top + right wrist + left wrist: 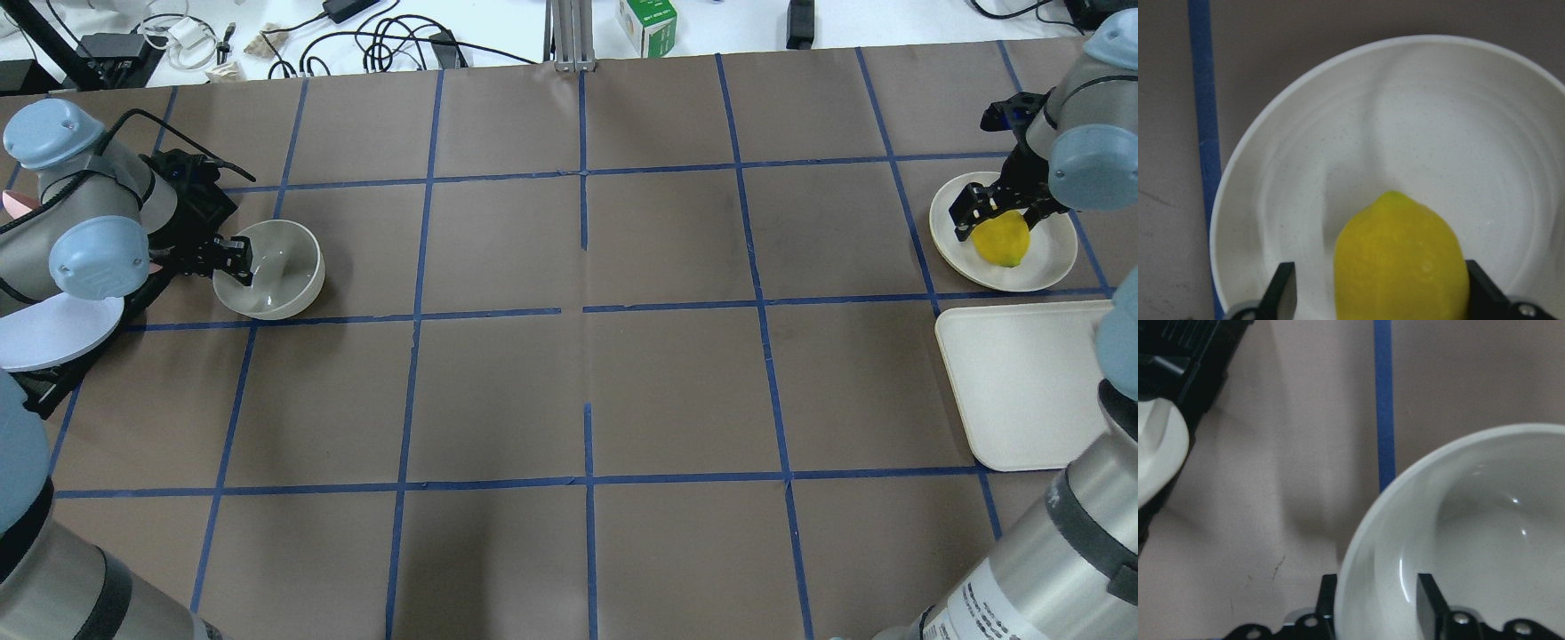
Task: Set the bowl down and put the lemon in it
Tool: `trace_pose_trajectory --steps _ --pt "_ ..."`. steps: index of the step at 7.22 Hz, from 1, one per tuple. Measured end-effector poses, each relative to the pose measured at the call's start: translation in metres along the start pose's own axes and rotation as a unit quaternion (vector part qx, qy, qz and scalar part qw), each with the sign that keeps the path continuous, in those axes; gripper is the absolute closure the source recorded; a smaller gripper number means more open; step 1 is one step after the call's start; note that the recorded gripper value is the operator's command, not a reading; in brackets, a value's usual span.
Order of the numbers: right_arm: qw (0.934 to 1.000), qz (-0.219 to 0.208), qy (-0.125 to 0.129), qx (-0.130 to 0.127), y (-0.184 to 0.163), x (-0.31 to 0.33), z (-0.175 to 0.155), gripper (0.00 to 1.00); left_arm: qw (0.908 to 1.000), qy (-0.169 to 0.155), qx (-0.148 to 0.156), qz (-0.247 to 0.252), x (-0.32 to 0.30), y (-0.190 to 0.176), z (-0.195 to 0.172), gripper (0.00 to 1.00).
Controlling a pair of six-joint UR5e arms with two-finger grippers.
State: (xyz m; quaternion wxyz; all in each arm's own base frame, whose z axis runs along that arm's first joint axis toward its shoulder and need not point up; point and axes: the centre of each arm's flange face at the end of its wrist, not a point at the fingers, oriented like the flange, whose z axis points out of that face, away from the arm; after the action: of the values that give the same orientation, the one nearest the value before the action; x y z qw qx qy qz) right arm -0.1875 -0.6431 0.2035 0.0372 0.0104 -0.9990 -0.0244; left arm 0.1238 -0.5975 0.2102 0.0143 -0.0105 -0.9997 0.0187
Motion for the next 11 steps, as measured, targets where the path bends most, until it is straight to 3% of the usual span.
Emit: trace_pose_trajectory --steps 3,6,9,11 --pt "0.9995 0.033 0.001 0.004 0.011 0.011 -0.025 1.00 0.9999 0.005 -0.007 -0.012 -0.012 0.006 -0.007 1.00" --pt "0.9990 0.035 -0.026 -0.007 0.033 -0.016 -0.088 1.00 0.9996 0.026 -0.012 -0.006 0.001 -0.003 -0.042 1.00" --pt "0.9973 0.040 -0.054 -0.028 0.056 -0.079 -0.144 1.00 0.9975 0.070 0.002 0.010 0.115 -0.019 -0.072 1.00" --pt "0.9949 0.063 -0.072 -0.032 0.064 -0.097 -0.160 1.00 0.9963 0.078 0.019 -0.029 0.234 -0.025 -0.058 1.00"
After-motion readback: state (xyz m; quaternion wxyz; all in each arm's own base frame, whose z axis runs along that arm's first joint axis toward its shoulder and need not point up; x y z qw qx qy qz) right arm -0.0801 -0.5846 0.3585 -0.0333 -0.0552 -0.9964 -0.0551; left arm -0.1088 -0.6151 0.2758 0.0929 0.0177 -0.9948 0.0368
